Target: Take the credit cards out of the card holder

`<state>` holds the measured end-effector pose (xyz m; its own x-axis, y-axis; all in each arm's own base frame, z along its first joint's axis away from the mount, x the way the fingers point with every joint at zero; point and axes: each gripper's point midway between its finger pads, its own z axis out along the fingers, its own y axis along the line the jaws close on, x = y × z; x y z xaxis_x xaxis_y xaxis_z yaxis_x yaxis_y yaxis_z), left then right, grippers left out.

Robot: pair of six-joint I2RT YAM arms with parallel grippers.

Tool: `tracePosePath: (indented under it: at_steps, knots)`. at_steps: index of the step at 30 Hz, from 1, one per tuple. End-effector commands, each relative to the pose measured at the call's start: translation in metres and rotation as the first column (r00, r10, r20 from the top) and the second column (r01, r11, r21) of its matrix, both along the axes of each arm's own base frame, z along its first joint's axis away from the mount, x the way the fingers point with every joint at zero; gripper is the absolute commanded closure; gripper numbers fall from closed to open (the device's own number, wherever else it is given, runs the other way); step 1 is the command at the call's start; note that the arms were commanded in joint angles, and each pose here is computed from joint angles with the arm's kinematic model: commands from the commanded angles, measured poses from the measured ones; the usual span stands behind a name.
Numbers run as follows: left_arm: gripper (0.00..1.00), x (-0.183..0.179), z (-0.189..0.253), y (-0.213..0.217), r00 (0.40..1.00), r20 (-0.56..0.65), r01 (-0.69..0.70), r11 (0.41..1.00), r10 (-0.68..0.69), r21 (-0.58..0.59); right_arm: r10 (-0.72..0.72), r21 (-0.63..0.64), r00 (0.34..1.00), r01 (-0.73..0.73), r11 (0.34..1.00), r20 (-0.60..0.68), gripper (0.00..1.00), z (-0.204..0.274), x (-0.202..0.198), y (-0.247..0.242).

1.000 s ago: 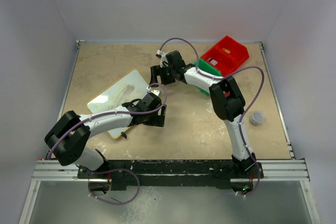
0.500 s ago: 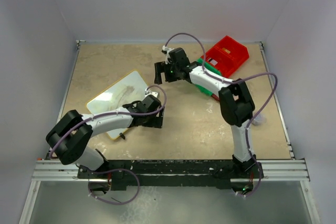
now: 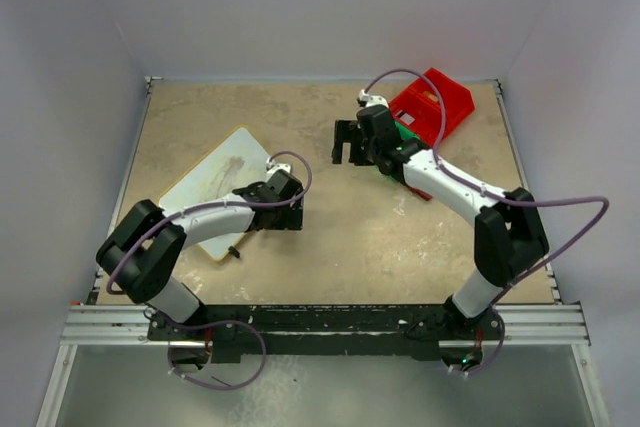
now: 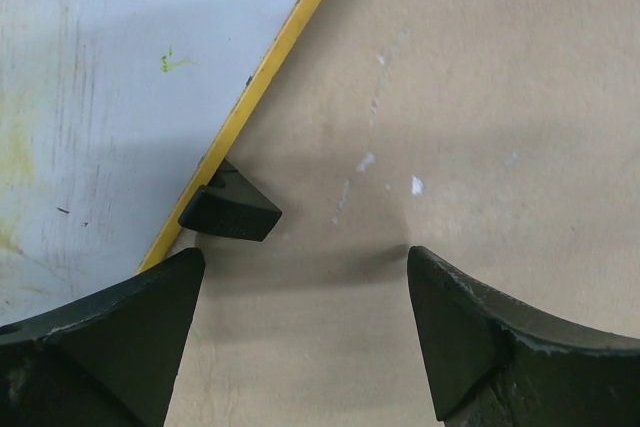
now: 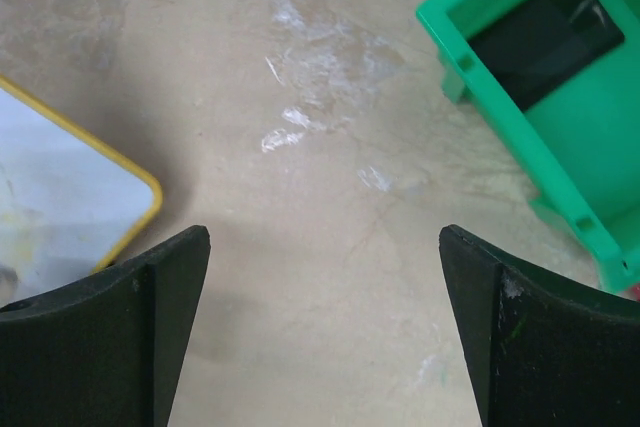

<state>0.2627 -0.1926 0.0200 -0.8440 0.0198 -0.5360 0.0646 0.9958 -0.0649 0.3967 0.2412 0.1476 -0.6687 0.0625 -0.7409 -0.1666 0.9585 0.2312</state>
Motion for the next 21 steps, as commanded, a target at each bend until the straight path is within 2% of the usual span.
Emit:
tracePosePath:
  at_steps: [1, 11, 16, 21]
  knots:
    - [0.2, 0.028, 0.006, 0.021, 0.997, 0.046, -0.068, 0.996, 0.066, 0.055, -0.089, 0.034, 0.994, 0.087, 0.996, 0.058, 0.0, 0.023, -0.009, -0.02]
    - [0.2, 0.06, -0.01, 0.071, 0.977, 0.002, -0.211, 0.976, 0.211, 0.061, -0.177, 0.023, 0.981, 0.176, 0.984, 0.076, 0.0, 0.035, -0.038, -0.057]
    - [0.2, 0.064, -0.014, 0.104, 0.949, -0.013, -0.313, 0.945, 0.316, 0.09, -0.204, 0.026, 0.975, 0.203, 0.979, 0.093, 0.0, 0.043, -0.045, -0.07]
    - [0.2, 0.059, -0.015, 0.119, 0.932, -0.009, -0.36, 0.925, 0.363, 0.124, -0.222, 0.016, 0.97, 0.221, 0.975, 0.104, 0.0, 0.047, -0.048, -0.08]
